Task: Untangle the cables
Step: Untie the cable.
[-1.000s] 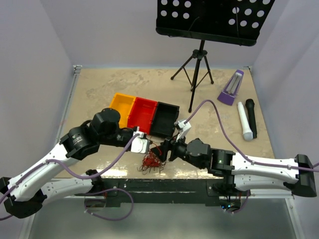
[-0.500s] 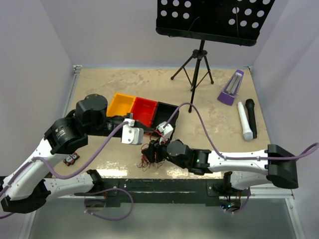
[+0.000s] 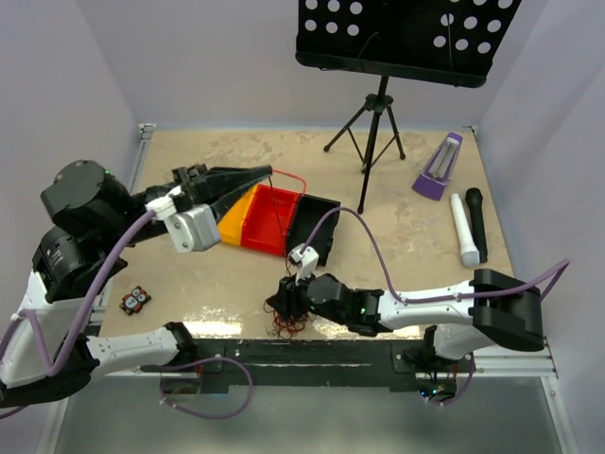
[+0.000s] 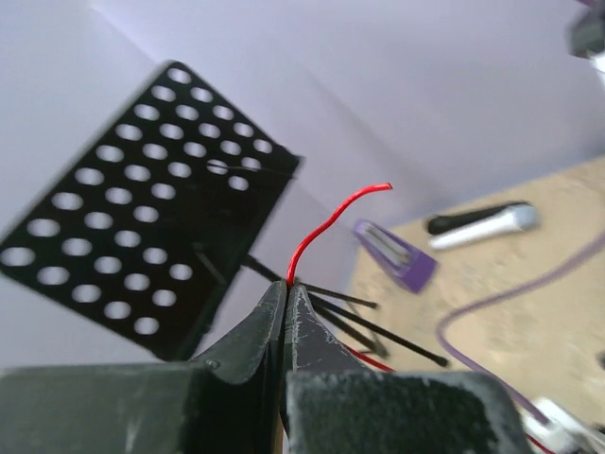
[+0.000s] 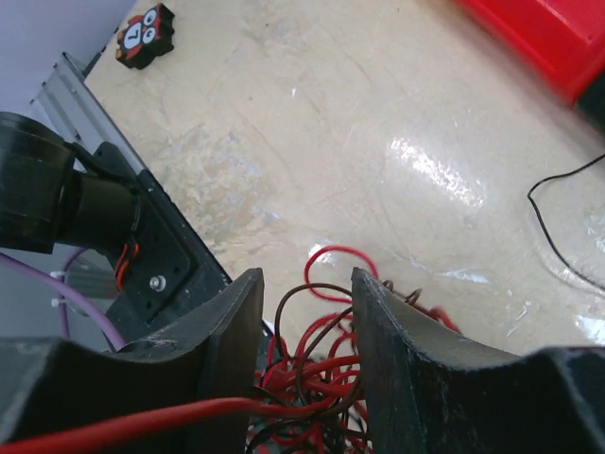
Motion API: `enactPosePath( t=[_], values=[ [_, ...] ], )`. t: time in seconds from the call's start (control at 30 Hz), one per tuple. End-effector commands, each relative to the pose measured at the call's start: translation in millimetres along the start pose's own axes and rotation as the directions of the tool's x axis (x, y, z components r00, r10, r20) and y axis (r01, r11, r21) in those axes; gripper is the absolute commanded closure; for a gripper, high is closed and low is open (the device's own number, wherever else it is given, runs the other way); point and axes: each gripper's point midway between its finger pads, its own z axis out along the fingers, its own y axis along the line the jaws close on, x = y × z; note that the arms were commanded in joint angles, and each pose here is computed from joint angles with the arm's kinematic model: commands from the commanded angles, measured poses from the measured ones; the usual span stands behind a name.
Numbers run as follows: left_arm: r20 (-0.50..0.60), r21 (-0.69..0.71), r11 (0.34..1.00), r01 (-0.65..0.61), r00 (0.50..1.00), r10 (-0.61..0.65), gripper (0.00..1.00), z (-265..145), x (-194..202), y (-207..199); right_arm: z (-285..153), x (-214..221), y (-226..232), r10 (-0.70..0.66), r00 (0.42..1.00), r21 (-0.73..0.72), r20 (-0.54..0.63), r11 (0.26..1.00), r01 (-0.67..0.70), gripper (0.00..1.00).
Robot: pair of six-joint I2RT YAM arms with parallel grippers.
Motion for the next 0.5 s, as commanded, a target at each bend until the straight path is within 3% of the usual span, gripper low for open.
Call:
enactPosePath(
  t=[0.0,0.07,0.1,0.2,0.37,0.47],
  values=[
    [0.129,-0.445,0.882,-0.156,0.963,0.235,1.00,-34,-66,94,2,22,-3,0.043,0.998,-0.012,-0.036,0.999,-0.044,0.53],
    [0.129,-0.550,0.813,-0.191,0.942,0.309,1.00,-48,-81,113,2,34,-7,0.050,0.997,-0.004,-0.057,0.999,-0.050,0.53],
    [0.131,-0.632,0.746,-0.210,0.919,0.371,1.00,-61,-96,129,3,40,-9,0.054,0.996,0.000,-0.069,0.999,-0.054,0.52],
    [0.085,-0.731,0.627,-0.268,0.876,0.474,1.00,-77,-115,149,4,54,-16,0.057,0.994,0.020,-0.094,0.998,-0.055,0.52],
    [-0.067,-0.832,0.399,-0.385,0.784,0.618,1.00,-108,-139,169,5,66,-25,0.064,0.992,0.051,-0.104,0.997,-0.059,0.50],
    [-0.190,-0.876,0.219,-0.429,0.725,0.662,1.00,-133,-151,178,3,71,-32,0.068,0.992,0.065,-0.105,0.996,-0.062,0.47]
  ],
)
